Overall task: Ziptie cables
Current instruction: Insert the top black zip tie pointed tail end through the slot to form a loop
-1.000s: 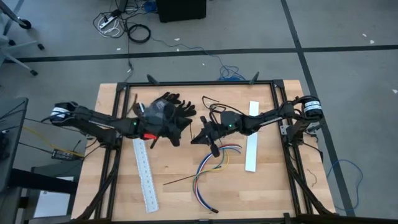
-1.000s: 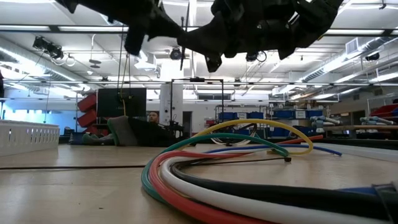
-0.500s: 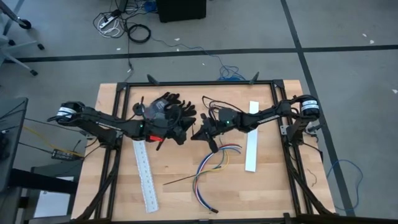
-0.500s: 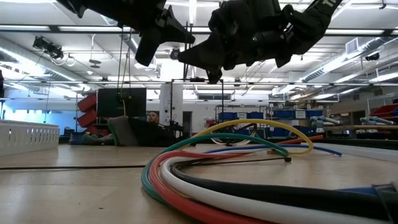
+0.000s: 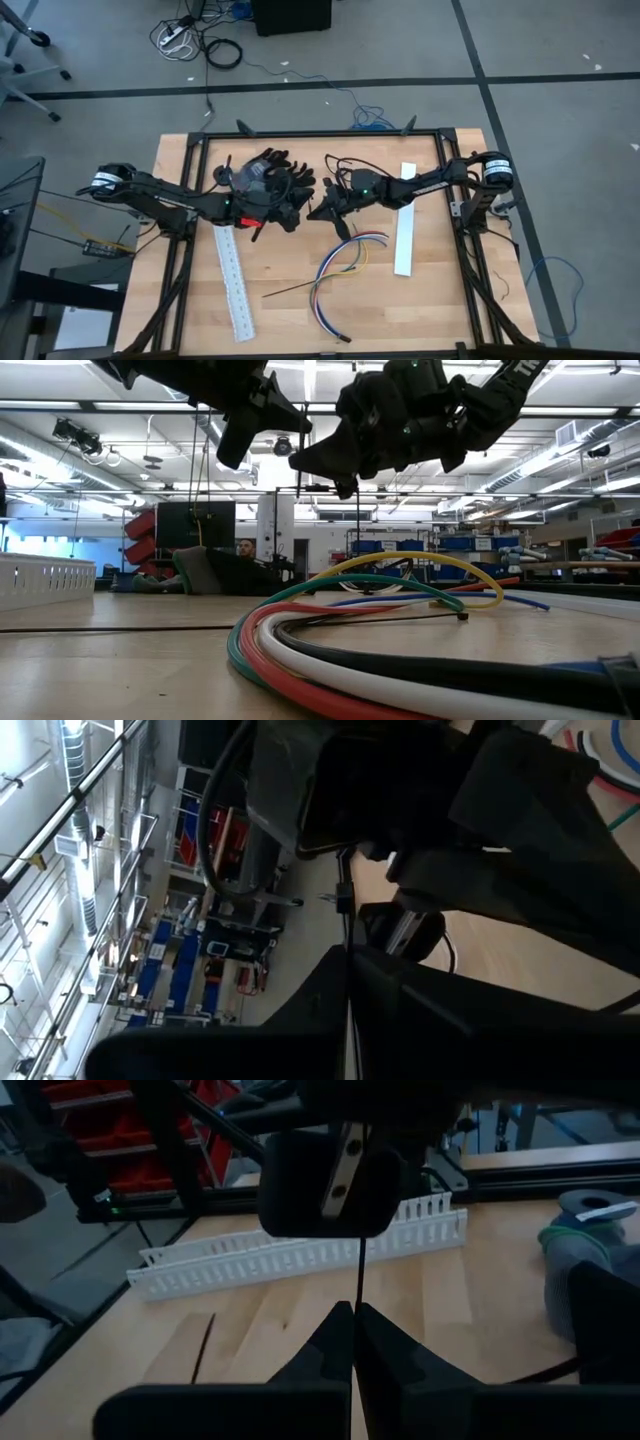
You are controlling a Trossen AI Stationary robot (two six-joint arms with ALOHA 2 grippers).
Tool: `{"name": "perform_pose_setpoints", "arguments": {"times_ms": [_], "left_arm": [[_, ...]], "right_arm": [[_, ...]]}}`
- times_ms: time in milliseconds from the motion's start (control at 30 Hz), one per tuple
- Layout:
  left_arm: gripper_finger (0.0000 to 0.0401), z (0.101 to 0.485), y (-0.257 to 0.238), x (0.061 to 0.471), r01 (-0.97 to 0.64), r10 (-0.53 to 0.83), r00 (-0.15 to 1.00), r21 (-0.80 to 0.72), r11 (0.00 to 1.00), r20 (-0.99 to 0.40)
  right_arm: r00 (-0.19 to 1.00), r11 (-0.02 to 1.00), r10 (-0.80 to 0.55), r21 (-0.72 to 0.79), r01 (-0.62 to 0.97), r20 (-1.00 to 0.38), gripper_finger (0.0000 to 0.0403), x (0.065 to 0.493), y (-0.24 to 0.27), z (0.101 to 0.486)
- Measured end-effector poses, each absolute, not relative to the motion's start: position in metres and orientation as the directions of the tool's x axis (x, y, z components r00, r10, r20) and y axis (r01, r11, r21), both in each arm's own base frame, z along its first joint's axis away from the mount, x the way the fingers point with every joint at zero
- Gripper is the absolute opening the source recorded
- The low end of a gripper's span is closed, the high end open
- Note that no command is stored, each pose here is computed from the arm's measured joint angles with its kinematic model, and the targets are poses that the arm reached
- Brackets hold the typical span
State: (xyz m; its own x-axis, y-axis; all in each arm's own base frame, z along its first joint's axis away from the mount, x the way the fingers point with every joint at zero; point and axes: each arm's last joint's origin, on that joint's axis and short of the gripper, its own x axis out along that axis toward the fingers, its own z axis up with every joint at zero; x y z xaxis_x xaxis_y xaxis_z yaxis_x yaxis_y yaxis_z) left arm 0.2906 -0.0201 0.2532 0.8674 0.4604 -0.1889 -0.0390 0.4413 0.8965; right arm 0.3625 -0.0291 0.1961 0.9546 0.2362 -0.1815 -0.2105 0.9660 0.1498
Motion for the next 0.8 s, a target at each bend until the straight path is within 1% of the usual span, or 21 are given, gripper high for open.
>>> {"name": "perform_pose_setpoints", "arguments": {"times_ms": [367, 533, 800], "left_arm": [[0.0000, 0.2529, -0.0200, 0.2905, -0.038, 0.464, 0.865, 0.897, 0.440, -0.191], [0.0000, 0.2527, -0.0193, 0.2901, -0.036, 0.487, 0.852, 0.908, 0.417, -0.190], [0.0000, 0.2508, -0.0200, 0.2895, -0.015, 0.489, 0.847, 0.912, 0.411, -0.207]], "right_arm": [[0.954, 0.964, 0.241, 0.160, -0.213, -0.178, 0.0000, 0.3617, -0.0356, 0.1963], [0.954, 0.964, 0.241, 0.160, -0.213, -0.179, 0.0000, 0.3617, -0.0358, 0.1963], [0.954, 0.965, 0.242, 0.149, -0.217, -0.179, 0.0000, 0.3616, -0.0360, 0.1963]]}}
